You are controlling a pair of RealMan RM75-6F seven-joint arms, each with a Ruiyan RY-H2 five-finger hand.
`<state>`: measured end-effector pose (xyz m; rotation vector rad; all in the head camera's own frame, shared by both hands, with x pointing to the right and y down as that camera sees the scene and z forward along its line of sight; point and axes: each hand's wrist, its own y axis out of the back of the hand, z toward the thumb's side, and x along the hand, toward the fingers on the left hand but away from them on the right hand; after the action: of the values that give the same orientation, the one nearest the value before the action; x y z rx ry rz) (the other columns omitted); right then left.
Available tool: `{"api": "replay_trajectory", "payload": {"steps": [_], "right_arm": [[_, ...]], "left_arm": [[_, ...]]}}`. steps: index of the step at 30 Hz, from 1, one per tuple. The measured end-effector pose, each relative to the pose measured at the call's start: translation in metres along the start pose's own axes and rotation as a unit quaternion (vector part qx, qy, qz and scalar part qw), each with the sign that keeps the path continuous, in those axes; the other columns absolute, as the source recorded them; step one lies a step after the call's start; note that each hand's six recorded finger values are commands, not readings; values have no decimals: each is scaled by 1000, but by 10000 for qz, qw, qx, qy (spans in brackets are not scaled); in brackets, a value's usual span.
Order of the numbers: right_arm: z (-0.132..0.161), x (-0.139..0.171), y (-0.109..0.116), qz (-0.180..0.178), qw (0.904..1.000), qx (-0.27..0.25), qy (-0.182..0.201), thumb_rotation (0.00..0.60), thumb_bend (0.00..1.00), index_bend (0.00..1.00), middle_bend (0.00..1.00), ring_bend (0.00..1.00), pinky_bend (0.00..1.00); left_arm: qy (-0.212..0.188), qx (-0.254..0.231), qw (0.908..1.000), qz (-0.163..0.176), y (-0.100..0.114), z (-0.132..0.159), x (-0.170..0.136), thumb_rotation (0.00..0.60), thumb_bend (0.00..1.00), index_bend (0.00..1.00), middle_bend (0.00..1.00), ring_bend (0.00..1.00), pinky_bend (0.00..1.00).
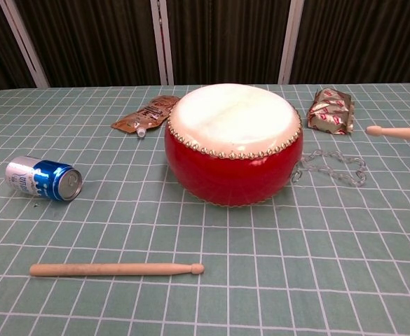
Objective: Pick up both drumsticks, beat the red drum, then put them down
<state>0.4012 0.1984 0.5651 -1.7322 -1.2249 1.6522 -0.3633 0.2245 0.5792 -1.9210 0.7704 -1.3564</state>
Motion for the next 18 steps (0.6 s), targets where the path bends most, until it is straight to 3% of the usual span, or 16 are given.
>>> {"api": "replay_trajectory", "payload": {"steps": [9, 18], "right_arm": [[-2, -2, 0, 7, 10000, -28, -50, 600, 641, 966, 1000, 1000, 1000], [-3, -3, -2, 13, 10000, 6, -70, 600, 640, 966, 1000, 1000, 1000]], "left_arm": [[-133, 10, 9968, -792, -22, 40, 14, 600, 321, 489, 1000, 1000, 1000], [-26, 279, 9941, -1048, -47, 63, 34, 600, 276, 481, 1000, 1000, 1000]]}}
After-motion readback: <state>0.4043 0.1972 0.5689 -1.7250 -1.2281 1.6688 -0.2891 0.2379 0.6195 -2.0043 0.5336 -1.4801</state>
